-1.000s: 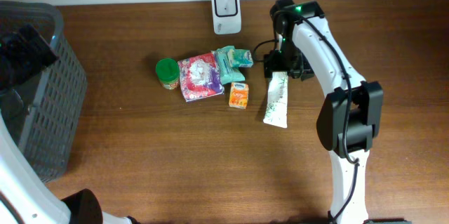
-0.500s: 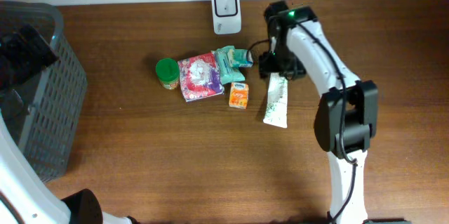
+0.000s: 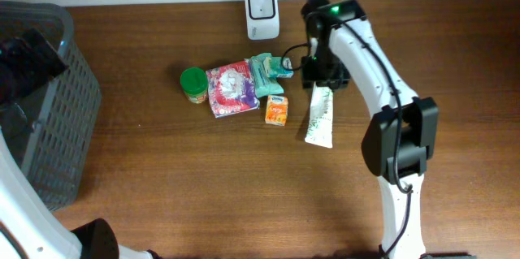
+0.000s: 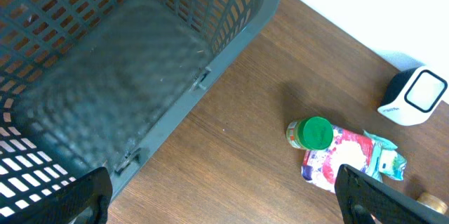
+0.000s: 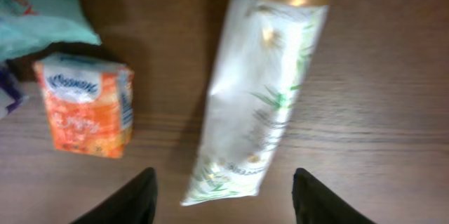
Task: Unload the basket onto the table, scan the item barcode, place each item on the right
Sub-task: 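Regrasp the tube by its crimped end and lift it upright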
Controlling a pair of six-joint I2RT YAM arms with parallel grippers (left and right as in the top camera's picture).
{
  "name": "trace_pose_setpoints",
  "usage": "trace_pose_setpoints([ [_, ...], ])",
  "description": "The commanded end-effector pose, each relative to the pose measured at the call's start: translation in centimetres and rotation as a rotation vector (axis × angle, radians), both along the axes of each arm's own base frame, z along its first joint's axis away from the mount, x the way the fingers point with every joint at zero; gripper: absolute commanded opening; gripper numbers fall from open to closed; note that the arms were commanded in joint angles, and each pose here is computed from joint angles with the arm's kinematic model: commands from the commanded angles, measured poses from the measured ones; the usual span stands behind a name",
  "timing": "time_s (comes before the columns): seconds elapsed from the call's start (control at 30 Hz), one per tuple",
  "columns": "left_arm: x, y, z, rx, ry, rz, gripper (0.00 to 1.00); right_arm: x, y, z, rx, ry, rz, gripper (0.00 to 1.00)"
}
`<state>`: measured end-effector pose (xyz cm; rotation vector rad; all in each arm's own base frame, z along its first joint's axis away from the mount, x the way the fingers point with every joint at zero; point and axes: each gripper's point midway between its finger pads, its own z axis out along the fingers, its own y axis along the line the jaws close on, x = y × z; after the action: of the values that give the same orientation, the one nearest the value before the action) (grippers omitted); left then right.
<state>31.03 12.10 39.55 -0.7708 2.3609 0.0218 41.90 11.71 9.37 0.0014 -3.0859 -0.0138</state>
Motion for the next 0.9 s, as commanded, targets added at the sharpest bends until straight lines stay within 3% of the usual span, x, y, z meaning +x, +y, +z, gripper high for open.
trace_pose_setpoints([
  [0.0,-0.2,0.0,0.2,-0.006,-0.008,0.010,0.99,-0.1,-3.2,-0.1,-0.030,0.022,-0.011,0.30],
  [0.03,-0.2,0.0,0.2,-0.006,-0.008,0.010,0.99,-0.5,-3.8,-1.0,-0.034,0.044,-0.022,0.19],
  [0.17,-0.2,0.0,0.2,-0.006,-0.008,0.010,0.99,-0.8,-3.1,-4.6,0.006,0.061,-0.030,0.20],
  [0.27,-0.2,0.0,0.2,-0.006,-0.008,0.010,0.99,-1.0,-1.5,-6.3,0.101,0.067,-0.037,0.09],
  [0.37,-0.2,0.0,0.2,-0.006,-0.008,0.010,0.99,-1.4,-0.3,-8.1,0.127,0.064,-0.017,0.08],
  [0.5,-0.2,0.0,0.2,-0.006,-0.008,0.010,0.99,-0.9,1.3,-6.4,0.171,0.049,0.000,0.04],
  [0.53,-0.2,0.0,0.2,-0.006,-0.008,0.010,0.99,-0.4,1.4,-5.1,0.174,0.038,0.002,0.11],
  [0.63,-0.2,0.0,0.2,-0.006,-0.008,0.010,0.99,-0.1,1.3,-0.9,0.134,0.016,0.018,0.56],
  [0.7,-0.2,0.0,0.2,-0.006,-0.008,0.010,0.99,-0.5,2.6,-1.0,0.071,0.002,0.076,0.80],
  [0.73,-0.2,0.0,0.2,-0.006,-0.008,0.010,0.99,-0.5,3.0,-1.1,0.040,-0.010,0.088,0.97],
  [0.8,-0.2,0.0,0.2,-0.006,-0.008,0.010,0.99,0.2,2.7,-1.3,-0.224,-0.135,-0.030,0.97],
  [0.87,-0.2,0.0,0.2,-0.006,-0.008,0.010,0.99,0.1,3.3,-2.0,-0.277,-0.173,-0.042,0.98],
])
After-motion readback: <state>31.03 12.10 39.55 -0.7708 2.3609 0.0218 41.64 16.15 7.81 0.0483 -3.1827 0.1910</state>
